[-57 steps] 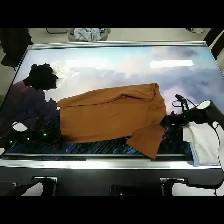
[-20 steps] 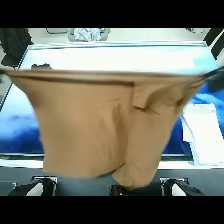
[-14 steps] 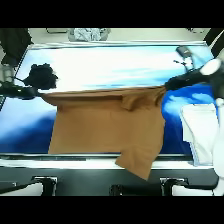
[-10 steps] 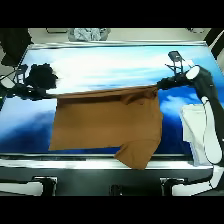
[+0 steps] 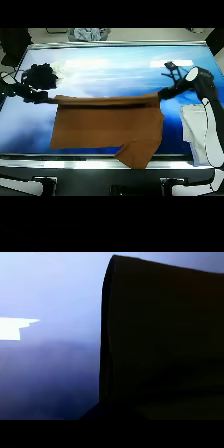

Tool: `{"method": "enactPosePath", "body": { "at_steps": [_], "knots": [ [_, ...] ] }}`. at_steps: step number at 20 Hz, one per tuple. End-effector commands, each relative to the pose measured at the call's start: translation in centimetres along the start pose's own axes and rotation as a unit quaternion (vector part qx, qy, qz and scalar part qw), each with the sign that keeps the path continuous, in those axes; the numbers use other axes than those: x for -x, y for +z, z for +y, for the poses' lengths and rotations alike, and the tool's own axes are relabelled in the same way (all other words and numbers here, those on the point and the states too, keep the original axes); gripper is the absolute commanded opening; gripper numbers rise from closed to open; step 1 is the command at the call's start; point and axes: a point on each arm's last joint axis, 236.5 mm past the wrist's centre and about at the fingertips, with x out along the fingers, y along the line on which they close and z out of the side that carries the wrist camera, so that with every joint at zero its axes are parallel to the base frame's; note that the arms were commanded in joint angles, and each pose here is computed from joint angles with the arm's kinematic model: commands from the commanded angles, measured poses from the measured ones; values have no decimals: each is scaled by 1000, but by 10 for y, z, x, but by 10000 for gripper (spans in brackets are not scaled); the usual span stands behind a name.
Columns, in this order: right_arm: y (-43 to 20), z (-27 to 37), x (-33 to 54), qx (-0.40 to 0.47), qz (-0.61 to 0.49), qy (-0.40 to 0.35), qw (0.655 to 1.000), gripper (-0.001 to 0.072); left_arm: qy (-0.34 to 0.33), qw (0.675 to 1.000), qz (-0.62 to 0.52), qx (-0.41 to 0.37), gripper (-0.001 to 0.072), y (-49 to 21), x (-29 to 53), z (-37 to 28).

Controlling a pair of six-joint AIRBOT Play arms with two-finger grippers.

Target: Fold the shirts.

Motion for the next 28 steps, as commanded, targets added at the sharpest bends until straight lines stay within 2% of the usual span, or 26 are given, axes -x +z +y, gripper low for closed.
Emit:
{"method": "enactPosePath", "body": {
  "at_steps": [1,4,9,10,11,12,15,16,18,23,28],
  "knots": [
    [-52,14,-21,-23,85,21,996,40,-21,995,95,31,32,-52,-22,-6],
    [-52,13,-32,-36,72,20,997,40,-31,987,151,37,32,-87,-36,-10],
    [-43,8,-32,-48,53,9,997,45,-32,986,159,40,50,-93,-40,-10],
    [-37,5,-30,-53,42,4,998,109,-32,986,156,40,199,-90,-36,-9],
    [-37,6,-23,-55,44,9,997,330,-34,987,152,43,439,-86,-29,-9],
    [-39,5,-11,-44,50,10,998,511,-33,988,145,50,526,-81,-20,-6],
    [-71,-2,30,-43,90,29,995,519,-26,986,126,105,519,-83,6,7],
    [-90,-4,40,-55,110,39,992,493,-26,985,126,113,502,-92,11,9],
    [-124,3,48,-51,143,62,987,493,-30,982,143,118,452,-123,9,8],
    [-182,48,21,-63,144,93,983,493,-38,976,160,144,453,-215,-26,8],
    [-201,59,18,-51,153,100,982,493,-66,974,155,151,453,-229,-41,-5]
  ]
}}
